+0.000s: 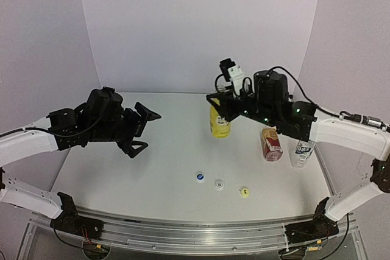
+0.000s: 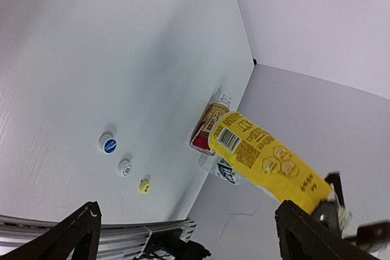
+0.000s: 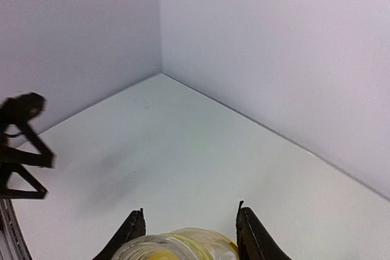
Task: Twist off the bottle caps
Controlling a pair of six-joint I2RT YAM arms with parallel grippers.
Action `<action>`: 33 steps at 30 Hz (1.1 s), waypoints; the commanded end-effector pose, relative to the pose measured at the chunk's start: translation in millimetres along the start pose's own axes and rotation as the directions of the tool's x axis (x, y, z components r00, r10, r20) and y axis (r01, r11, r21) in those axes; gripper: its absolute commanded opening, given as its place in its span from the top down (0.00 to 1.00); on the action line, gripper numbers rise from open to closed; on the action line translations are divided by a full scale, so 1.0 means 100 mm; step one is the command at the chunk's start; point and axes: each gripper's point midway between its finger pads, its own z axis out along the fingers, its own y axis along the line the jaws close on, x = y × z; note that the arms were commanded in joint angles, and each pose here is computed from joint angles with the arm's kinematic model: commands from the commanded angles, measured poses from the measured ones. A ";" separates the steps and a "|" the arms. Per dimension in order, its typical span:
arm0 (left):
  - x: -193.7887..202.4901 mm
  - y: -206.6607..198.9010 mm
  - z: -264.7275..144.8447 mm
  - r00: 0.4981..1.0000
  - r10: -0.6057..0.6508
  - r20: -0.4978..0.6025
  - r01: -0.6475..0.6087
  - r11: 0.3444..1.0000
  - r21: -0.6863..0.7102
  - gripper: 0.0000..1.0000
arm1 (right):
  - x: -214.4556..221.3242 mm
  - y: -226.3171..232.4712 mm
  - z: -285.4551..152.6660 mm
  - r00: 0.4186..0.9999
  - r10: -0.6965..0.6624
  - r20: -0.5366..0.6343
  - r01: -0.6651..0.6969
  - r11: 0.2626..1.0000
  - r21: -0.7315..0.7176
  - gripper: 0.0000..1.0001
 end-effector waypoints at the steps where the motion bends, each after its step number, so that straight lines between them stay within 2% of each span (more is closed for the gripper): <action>1: -0.41 -0.08 -0.16 0.889 0.417 0.189 -0.384 0.904 -0.188 0.00 | 0.60 -0.74 -0.36 0.922 0.274 -0.274 -0.190 0.936 0.296 1.00; 4: -0.67 0.03 -0.21 0.786 0.568 0.242 -0.466 0.803 -0.372 0.01 | 0.75 -0.95 -0.46 0.889 0.360 -0.283 -0.257 0.903 0.343 1.00; 7: -0.94 0.17 -0.32 0.689 0.666 0.286 -0.455 0.704 -0.545 0.00 | 0.93 -1.13 -0.48 0.864 0.410 -0.293 -0.288 0.879 0.380 1.00; 10: -1.04 0.21 -0.34 0.644 0.705 0.297 -0.452 0.663 -0.597 0.00 | 1.02 -1.15 -0.40 0.871 0.398 -0.287 -0.289 0.889 0.356 1.00; 18: -0.90 0.00 -0.24 0.623 0.716 0.315 -0.572 0.692 -0.441 0.00 | 0.94 -1.16 -0.13 0.936 0.334 -0.110 -0.296 0.918 0.264 1.00; 26: -0.89 -0.08 -0.46 0.620 0.680 0.391 -0.593 0.732 -0.335 0.00 | 1.09 -1.15 -0.07 0.956 0.291 -0.026 -0.277 0.932 0.233 1.00; 33: -0.86 -0.13 -0.44 0.612 0.692 0.383 -0.614 0.721 -0.320 0.01 | 1.22 -1.15 -0.03 0.958 0.286 -0.020 -0.273 0.933 0.233 0.95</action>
